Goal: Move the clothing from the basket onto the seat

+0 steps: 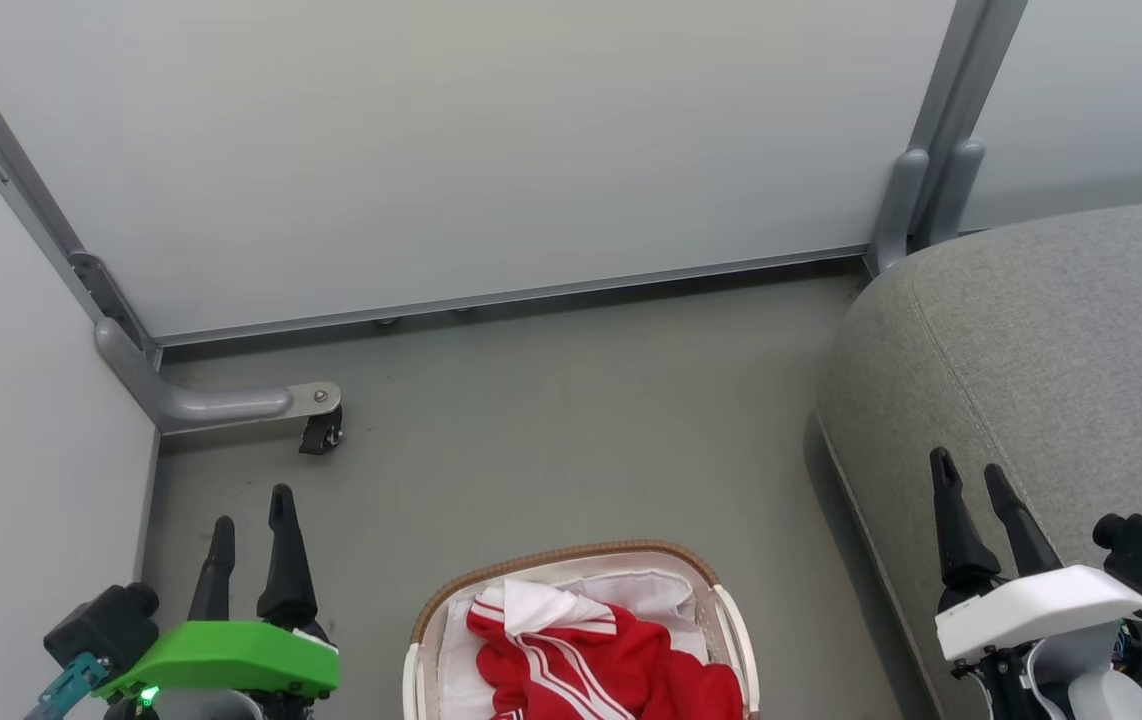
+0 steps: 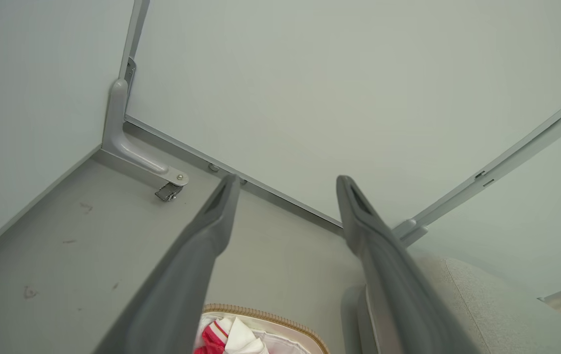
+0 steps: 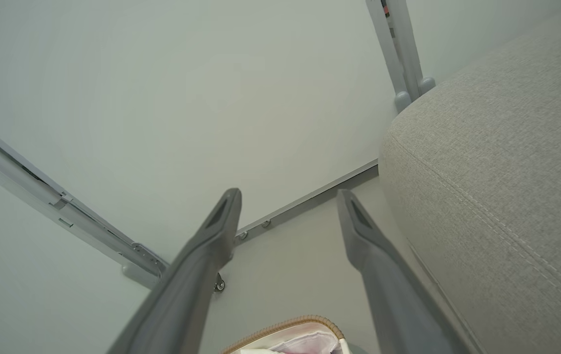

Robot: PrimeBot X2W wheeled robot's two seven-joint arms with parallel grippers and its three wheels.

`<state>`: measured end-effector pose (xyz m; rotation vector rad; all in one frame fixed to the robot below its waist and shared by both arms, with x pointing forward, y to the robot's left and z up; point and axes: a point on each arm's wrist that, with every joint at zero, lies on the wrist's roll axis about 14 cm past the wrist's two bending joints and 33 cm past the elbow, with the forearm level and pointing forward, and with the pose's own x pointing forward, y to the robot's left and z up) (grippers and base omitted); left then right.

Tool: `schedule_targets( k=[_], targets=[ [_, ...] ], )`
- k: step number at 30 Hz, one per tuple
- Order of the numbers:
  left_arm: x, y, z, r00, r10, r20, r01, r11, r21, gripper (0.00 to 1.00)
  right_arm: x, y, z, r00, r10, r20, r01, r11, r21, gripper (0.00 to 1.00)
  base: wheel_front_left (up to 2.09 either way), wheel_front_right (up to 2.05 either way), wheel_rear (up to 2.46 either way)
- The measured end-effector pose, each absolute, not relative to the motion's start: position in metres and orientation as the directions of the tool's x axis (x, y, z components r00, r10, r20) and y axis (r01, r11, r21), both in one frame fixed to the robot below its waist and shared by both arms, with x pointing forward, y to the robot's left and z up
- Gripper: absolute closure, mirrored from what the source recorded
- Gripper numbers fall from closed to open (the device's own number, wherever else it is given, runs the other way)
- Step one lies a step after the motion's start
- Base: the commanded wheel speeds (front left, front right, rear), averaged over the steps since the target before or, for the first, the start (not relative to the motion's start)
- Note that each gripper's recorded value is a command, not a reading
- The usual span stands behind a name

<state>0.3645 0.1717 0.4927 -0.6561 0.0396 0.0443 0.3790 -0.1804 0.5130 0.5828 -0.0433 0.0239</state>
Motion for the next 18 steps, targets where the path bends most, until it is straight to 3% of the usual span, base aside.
schedule_targets(
  k=[18],
  targets=[
    [0.356,0.171,0.478,0.997,0.030,-0.068,-0.059,0.881,-0.470,0.00,0.376,-0.170,0.510,0.997,0.055,0.058,-0.072,0.932,0.355,0.00,0.00,0.00,0.00]
  ],
)
